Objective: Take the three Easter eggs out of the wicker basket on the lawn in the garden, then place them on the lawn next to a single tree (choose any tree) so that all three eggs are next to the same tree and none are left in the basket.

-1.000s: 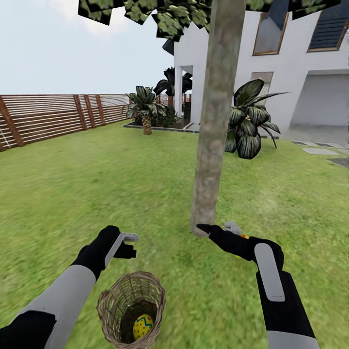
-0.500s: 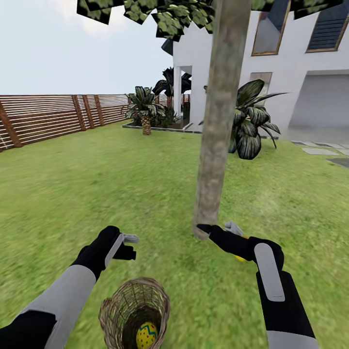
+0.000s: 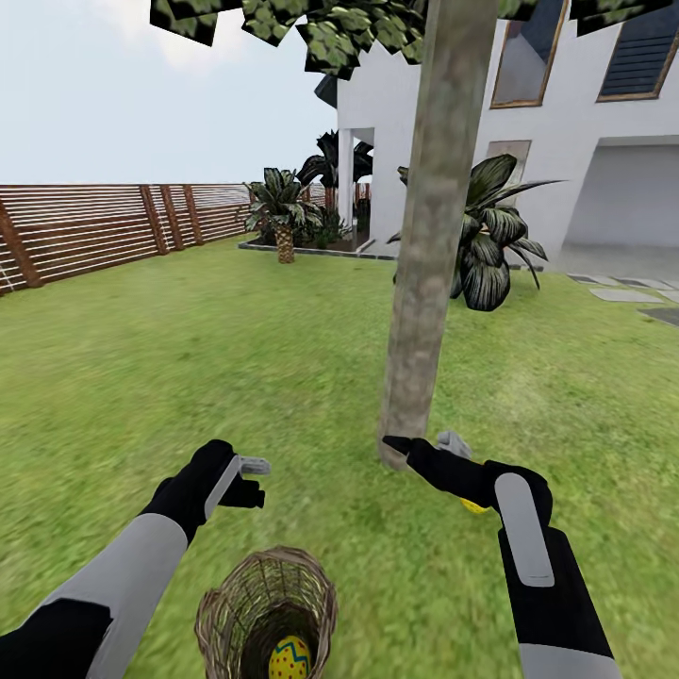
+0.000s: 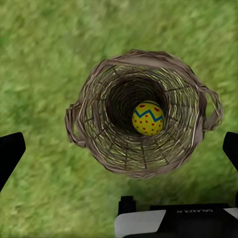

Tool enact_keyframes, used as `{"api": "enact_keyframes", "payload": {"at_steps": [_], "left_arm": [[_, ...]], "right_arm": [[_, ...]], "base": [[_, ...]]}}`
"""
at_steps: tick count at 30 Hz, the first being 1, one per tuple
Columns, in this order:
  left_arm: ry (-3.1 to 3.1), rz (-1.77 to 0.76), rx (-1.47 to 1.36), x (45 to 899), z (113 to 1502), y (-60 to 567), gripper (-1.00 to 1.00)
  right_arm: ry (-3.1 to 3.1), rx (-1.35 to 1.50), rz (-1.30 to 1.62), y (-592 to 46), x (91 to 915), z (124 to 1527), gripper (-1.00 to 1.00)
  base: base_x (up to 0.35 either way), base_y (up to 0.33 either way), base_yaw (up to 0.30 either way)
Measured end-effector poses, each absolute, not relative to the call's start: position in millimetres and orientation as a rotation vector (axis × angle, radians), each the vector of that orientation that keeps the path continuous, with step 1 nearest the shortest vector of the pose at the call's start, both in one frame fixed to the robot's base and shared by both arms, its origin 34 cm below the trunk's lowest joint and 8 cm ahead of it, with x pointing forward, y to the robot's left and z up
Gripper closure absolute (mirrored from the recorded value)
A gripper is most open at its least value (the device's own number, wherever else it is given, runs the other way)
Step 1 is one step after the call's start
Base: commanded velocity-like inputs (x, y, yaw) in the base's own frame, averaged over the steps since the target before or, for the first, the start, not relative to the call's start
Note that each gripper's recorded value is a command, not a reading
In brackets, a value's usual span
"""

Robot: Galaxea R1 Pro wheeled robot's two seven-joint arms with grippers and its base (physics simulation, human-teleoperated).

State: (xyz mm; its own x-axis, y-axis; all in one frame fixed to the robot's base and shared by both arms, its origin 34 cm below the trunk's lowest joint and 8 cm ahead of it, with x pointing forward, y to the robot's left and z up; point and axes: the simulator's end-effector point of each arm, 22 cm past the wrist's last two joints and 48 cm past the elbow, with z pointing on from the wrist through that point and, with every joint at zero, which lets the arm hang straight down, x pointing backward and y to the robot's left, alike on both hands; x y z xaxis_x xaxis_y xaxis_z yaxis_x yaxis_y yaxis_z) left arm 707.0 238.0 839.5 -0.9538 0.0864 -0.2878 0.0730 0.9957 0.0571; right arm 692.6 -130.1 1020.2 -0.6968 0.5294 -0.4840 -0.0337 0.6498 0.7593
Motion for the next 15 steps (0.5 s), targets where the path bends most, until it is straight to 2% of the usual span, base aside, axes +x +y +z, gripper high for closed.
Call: {"api": "enact_keyframes", "payload": {"at_steps": [15], "left_arm": [[2.852, 0.062, 0.118, 708.1, 819.6, 235.9, -1.0]], "right_arm": [[2.112, 0.396, 1.105, -122.0, 694.5, 1013.8, -1.0]], "base": [[0.0, 0.0, 0.0]]}}
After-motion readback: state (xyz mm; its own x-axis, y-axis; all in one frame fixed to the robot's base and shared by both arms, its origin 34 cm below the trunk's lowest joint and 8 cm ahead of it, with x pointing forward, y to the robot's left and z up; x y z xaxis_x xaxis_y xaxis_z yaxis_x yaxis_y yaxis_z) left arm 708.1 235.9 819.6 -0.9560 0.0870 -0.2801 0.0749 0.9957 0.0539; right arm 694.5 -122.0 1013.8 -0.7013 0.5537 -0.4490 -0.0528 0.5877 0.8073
